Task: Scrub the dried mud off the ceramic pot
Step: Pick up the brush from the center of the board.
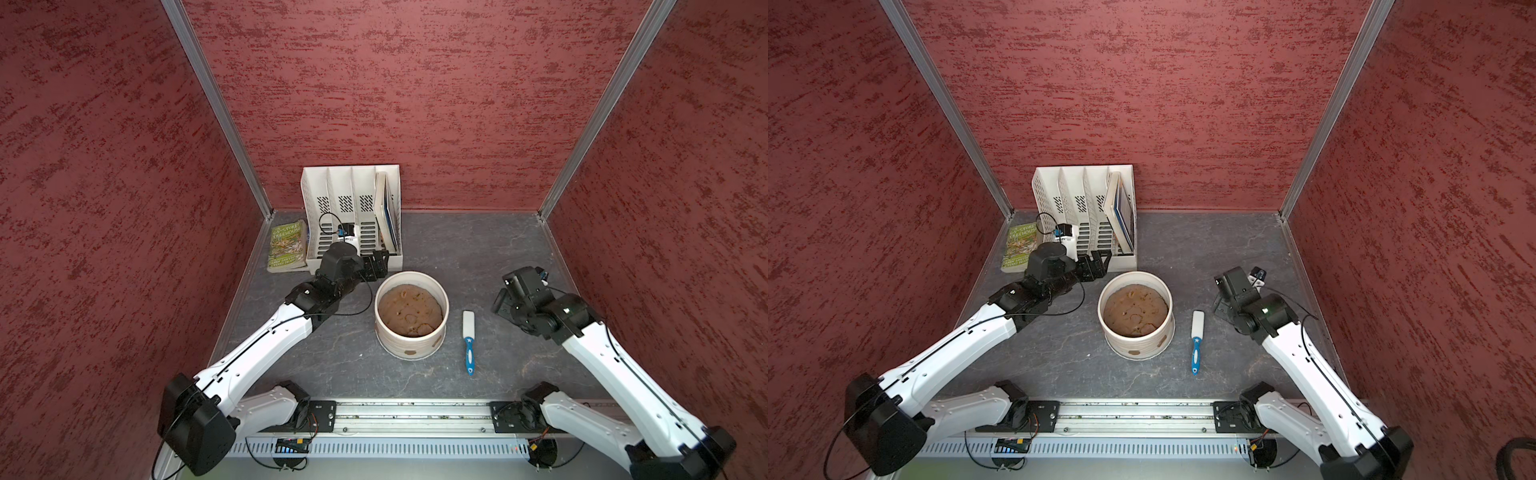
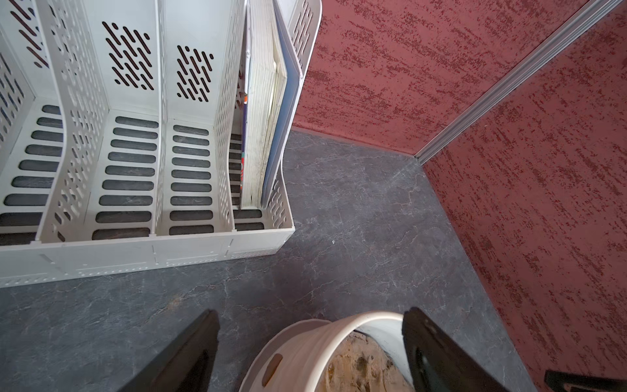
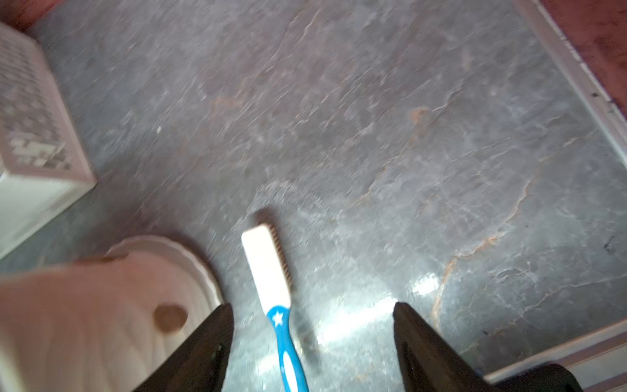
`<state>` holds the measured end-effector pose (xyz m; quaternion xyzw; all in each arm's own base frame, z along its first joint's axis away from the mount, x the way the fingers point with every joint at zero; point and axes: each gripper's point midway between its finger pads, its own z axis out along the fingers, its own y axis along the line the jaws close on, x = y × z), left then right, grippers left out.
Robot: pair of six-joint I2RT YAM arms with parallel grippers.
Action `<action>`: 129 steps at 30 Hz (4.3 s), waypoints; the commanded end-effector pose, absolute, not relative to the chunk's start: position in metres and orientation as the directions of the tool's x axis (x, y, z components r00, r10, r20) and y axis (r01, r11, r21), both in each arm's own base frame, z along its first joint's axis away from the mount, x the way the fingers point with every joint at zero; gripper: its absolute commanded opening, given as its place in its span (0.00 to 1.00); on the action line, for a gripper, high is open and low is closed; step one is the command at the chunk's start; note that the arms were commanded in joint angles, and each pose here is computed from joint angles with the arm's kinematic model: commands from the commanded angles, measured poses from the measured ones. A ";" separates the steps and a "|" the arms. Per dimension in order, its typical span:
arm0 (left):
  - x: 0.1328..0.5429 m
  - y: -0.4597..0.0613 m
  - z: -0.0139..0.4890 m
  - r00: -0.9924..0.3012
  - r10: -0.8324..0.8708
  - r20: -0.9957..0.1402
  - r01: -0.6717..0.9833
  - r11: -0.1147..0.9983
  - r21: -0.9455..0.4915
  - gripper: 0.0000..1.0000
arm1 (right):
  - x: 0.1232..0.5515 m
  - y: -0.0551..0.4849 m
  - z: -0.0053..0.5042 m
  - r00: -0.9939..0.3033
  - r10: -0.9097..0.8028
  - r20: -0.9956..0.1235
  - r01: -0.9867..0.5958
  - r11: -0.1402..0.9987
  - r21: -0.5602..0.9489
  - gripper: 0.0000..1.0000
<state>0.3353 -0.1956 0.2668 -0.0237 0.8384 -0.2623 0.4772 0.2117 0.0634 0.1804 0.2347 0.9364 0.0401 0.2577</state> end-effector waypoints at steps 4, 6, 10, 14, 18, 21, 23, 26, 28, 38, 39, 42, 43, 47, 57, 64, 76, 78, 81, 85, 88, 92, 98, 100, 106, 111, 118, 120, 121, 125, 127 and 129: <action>0.338 -0.203 0.282 -0.602 -0.313 -0.735 0.186 0.840 -0.510 0.89 | 0.165 0.090 0.138 -0.889 0.312 -0.335 0.321 0.947 0.029 0.77; 0.336 -0.204 0.276 -0.656 -0.325 -0.682 0.156 0.825 -0.544 0.89 | 0.161 0.101 0.129 -0.906 0.275 -0.321 0.272 0.961 0.056 0.72; 0.332 -0.205 0.271 -0.679 -0.348 -0.646 0.141 0.802 -0.580 0.90 | 0.158 0.132 0.110 -0.930 0.213 -0.300 0.173 0.973 0.154 0.79; 0.328 -0.199 0.267 -0.673 -0.362 -0.645 0.127 0.803 -0.583 0.89 | 0.158 0.146 0.096 -0.943 0.194 -0.272 0.152 0.974 0.166 0.78; 0.327 -0.198 0.259 -0.678 -0.369 -0.636 0.114 0.801 -0.587 0.90 | 0.157 0.164 0.076 -0.967 0.152 -0.205 0.126 0.983 0.135 0.68; 0.327 -0.201 0.258 -0.684 -0.373 -0.627 0.123 0.788 -0.603 0.90 | 0.153 0.157 0.064 -0.973 0.145 -0.182 0.137 0.989 0.056 0.56; 0.326 -0.203 0.260 -0.687 -0.369 -0.626 0.139 0.779 -0.611 0.90 | 0.151 0.148 0.061 -0.969 0.155 -0.193 0.154 0.988 0.022 0.54; 0.327 -0.202 0.258 -0.686 -0.366 -0.629 0.136 0.785 -0.604 0.91 | 0.150 0.148 0.055 -0.971 0.153 -0.186 0.152 0.988 0.023 0.54; 0.328 -0.202 0.255 -0.690 -0.365 -0.625 0.131 0.786 -0.604 0.92 | 0.149 0.149 0.048 -0.974 0.151 -0.171 0.151 0.988 0.017 0.50; 0.326 -0.201 0.248 -0.696 -0.359 -0.622 0.129 0.790 -0.599 0.99 | 0.150 0.138 0.039 -0.974 0.146 -0.172 0.160 0.985 -0.068 0.32; 0.326 -0.201 0.247 -0.697 -0.358 -0.621 0.128 0.791 -0.599 0.99 | 0.150 0.137 0.040 -0.973 0.146 -0.178 0.160 0.984 -0.073 0.29; 0.326 -0.202 0.246 -0.699 -0.356 -0.620 0.129 0.790 -0.599 0.99 | 0.151 0.133 0.042 -0.972 0.145 -0.187 0.163 0.983 -0.085 0.19; 0.326 -0.202 0.246 -0.699 -0.356 -0.620 0.129 0.790 -0.599 1.00 | 0.151 0.133 0.043 -0.971 0.145 -0.192 0.164 0.983 -0.085 0.16; 0.326 -0.201 0.249 -0.692 -0.356 -0.628 0.135 0.791 -0.597 1.00 | 0.154 0.131 0.052 -0.963 0.150 -0.224 0.170 0.983 -0.073 0.01; 0.323 -0.196 0.272 -0.674 -0.354 -0.648 0.189 0.765 -0.615 1.00 | 0.167 0.112 0.113 -0.900 0.155 -0.407 0.171 0.985 -0.003 0.00; 0.296 -0.229 0.338 -0.675 -0.305 -0.672 0.452 0.549 -0.703 1.00 | 0.198 0.190 0.247 -0.735 0.144 -0.663 -0.219 0.874 0.434 0.00; 0.241 -0.272 0.418 -0.619 -0.193 -0.762 0.769 0.053 -0.638 1.00 | 0.177 0.316 0.375 -0.687 0.003 -0.726 -0.667 0.393 0.633 0.00; 0.241 -0.272 0.417 -0.617 -0.197 -0.762 0.770 0.047 -0.636 1.00 | 0.171 0.327 0.381 -0.693 -0.016 -0.721 -0.685 0.329 0.650 0.00; 0.237 -0.272 0.423 -0.610 -0.205 -0.765 0.781 0.003 -0.624 1.00 | 0.165 0.337 0.388 -0.697 -0.029 -0.716 -0.698 0.254 0.670 0.00; 0.239 -0.266 0.429 -0.604 -0.260 -0.754 0.783 -0.015 -0.622 1.00 | 0.163 0.339 0.388 -0.708 -0.009 -0.706 -0.691 0.219 0.689 0.00; 0.241 -0.266 0.431 -0.621 -0.271 -0.736 0.770 -0.034 -0.637 0.87 | 0.161 0.338 0.392 -0.711 0.007 -0.703 -0.690 0.188 0.699 0.00; 0.243 -0.267 0.432 -0.649 -0.277 -0.708 0.747 -0.054 -0.663 0.54 | 0.162 0.340 0.393 -0.716 0.018 -0.698 -0.684 0.181 0.706 0.00; 0.251 -0.264 0.426 -0.663 -0.307 -0.683 0.712 0.024 -0.702 0.06 | 0.175 0.343 0.384 -0.728 0.024 -0.685 -0.659 0.251 0.709 0.03; 0.267 -0.259 0.407 -0.682 -0.338 -0.648 0.646 0.137 -0.751 0.00 | 0.188 0.339 0.367 -0.706 0.014 -0.708 -0.643 0.406 0.649 0.31; 0.300 -0.240 0.348 -0.735 -0.403 -0.545 0.405 0.384 -0.830 0.00 | 0.222 0.335 0.336 -0.615 -0.074 -0.785 -0.533 0.772 0.345 0.81; 0.296 -0.232 0.341 -0.750 -0.425 -0.507 0.364 0.376 -0.852 0.00 | 0.233 0.342 0.328 -0.596 -0.067 -0.800 -0.492 0.818 0.298 0.77; 0.298 -0.232 0.338 -0.783 -0.431 -0.449 0.319 0.340 -0.884 0.00 | 0.214 0.371 0.314 -0.586 -0.187 -0.788 -0.640 0.704 0.309 0.54; 0.299 -0.231 0.337 -0.786 -0.437 -0.438 0.312 0.333 -0.890 0.00 | 0.215 0.372 0.306 -0.597 -0.205 -0.775 -0.634 0.713 0.300 0.41; 0.299 -0.231 0.338 -0.787 -0.440 -0.433 0.309 0.327 -0.893 0.00 | 0.217 0.371 0.303 -0.602 -0.210 -0.770 -0.628 0.720 0.295 0.35; 0.299 -0.232 0.338 -0.793 -0.438 -0.424 0.305 0.318 -0.898 0.00 | 0.220 0.371 0.302 -0.609 -0.211 -0.765 -0.621 0.726 0.294 0.15; 0.300 -0.230 0.335 -0.794 -0.441 -0.419 0.292 0.328 -0.898 0.00 | 0.221 0.371 0.302 -0.607 -0.208 -0.767 -0.618 0.730 0.291 0.15; 0.302 -0.229 0.329 -0.798 -0.444 -0.408 0.272 0.339 -0.901 0.00 | 0.221 0.371 0.303 -0.605 -0.208 -0.768 -0.620 0.729 0.291 0.16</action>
